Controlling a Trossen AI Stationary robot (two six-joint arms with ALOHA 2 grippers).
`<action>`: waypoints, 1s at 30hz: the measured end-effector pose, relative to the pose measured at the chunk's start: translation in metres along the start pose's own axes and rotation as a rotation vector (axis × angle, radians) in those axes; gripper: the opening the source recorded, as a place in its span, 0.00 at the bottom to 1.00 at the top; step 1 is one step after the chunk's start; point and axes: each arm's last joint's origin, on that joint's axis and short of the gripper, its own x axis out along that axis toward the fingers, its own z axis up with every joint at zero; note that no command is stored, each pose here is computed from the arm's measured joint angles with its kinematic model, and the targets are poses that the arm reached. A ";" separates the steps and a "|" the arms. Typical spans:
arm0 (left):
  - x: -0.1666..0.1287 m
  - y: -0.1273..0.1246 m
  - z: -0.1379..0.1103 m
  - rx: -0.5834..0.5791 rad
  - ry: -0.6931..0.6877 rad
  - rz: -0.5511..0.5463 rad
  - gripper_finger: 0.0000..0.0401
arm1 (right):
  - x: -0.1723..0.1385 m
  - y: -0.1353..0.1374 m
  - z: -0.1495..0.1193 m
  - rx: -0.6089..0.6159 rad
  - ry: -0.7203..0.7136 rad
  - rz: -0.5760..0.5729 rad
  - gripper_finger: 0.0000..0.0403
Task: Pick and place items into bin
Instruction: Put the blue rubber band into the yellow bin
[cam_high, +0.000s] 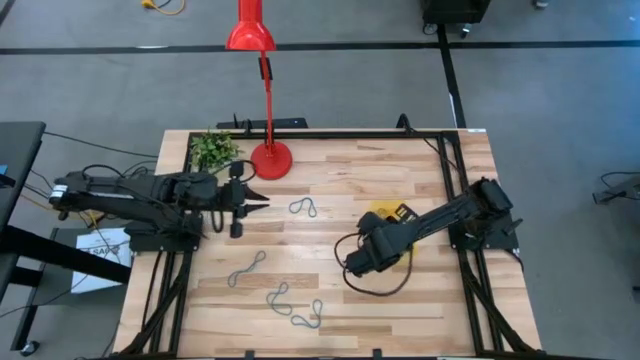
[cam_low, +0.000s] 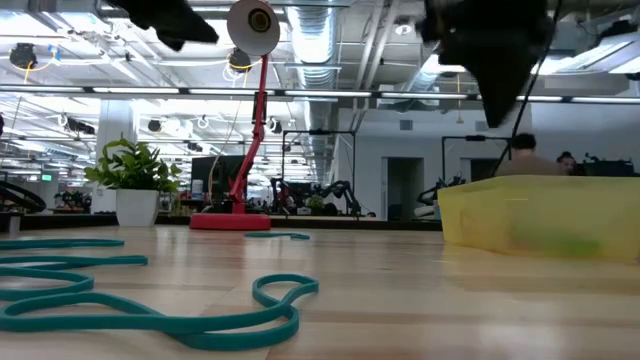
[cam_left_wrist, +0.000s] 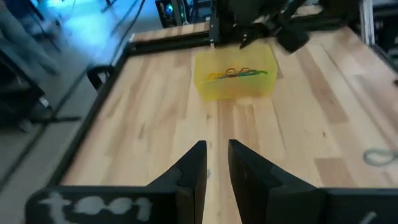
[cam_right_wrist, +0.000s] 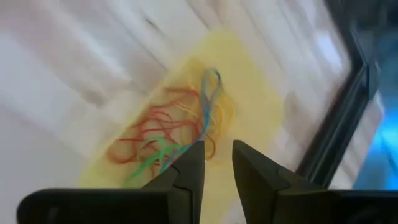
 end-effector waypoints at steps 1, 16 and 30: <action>0.005 -0.001 0.000 -0.031 0.011 -0.002 0.14 | -0.011 -0.001 0.001 -0.036 -0.029 0.015 0.19; 0.113 -0.021 -0.041 -0.271 0.345 0.099 0.14 | -0.099 -0.018 -0.030 -0.164 -0.435 0.235 0.19; 0.192 -0.006 -0.097 -0.460 0.470 0.337 0.14 | -0.133 -0.172 -0.061 -0.095 -0.726 0.662 0.19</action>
